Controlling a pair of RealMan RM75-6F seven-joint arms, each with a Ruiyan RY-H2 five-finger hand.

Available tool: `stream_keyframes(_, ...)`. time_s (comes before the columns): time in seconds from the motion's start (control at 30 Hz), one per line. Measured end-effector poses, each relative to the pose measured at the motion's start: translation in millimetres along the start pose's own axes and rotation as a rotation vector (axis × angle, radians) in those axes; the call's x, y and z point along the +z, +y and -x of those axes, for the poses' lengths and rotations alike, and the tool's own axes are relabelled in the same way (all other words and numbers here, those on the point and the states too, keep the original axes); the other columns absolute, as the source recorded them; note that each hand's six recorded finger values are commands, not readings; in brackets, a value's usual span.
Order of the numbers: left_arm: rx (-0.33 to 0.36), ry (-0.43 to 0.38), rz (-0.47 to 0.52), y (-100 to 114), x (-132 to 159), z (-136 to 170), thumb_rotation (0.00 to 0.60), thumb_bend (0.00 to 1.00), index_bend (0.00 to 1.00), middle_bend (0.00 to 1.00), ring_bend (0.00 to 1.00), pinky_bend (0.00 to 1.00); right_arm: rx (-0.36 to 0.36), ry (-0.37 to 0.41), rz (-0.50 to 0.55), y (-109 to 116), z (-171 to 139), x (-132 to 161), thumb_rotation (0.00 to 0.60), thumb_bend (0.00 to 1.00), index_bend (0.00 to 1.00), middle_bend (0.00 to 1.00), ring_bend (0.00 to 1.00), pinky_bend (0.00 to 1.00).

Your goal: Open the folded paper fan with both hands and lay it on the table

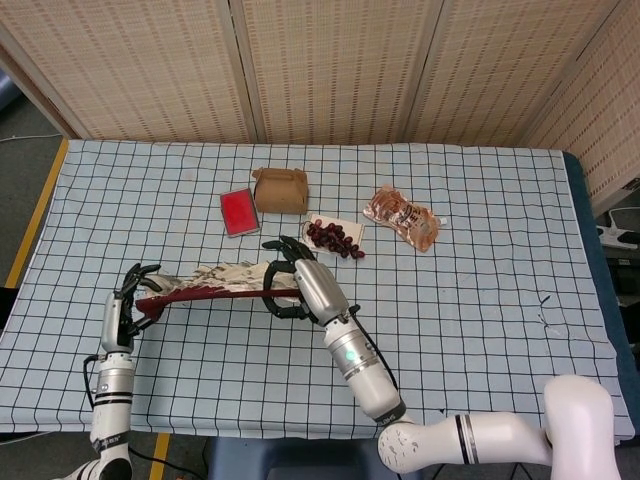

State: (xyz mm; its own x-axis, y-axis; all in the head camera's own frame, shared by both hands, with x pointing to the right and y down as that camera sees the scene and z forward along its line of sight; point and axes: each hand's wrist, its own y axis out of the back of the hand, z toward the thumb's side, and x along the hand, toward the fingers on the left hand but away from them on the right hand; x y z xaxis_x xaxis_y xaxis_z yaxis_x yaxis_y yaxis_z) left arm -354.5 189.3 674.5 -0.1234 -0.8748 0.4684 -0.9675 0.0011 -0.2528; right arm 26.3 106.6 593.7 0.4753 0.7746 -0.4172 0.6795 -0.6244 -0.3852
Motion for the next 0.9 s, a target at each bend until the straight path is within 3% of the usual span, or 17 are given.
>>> stream_keyframes(0.57,0.063,-0.009,-0.033,20.4,-4.3,-5.9,0.600,0.49,0.78,0.23,0.02,0.09,-0.054,0.023,-0.138,44.1,-18.6,-11.6,0.600,0.55,0.72,0.14,0.00,0.05)
stream_keyframes(0.9,0.069,-0.026,-0.062,23.8,-8.2,-5.6,0.600,0.47,0.62,0.19,0.02,0.09,-0.080,0.066,-0.206,60.7,-35.4,-16.7,0.600,0.55,0.71,0.14,0.00,0.06)
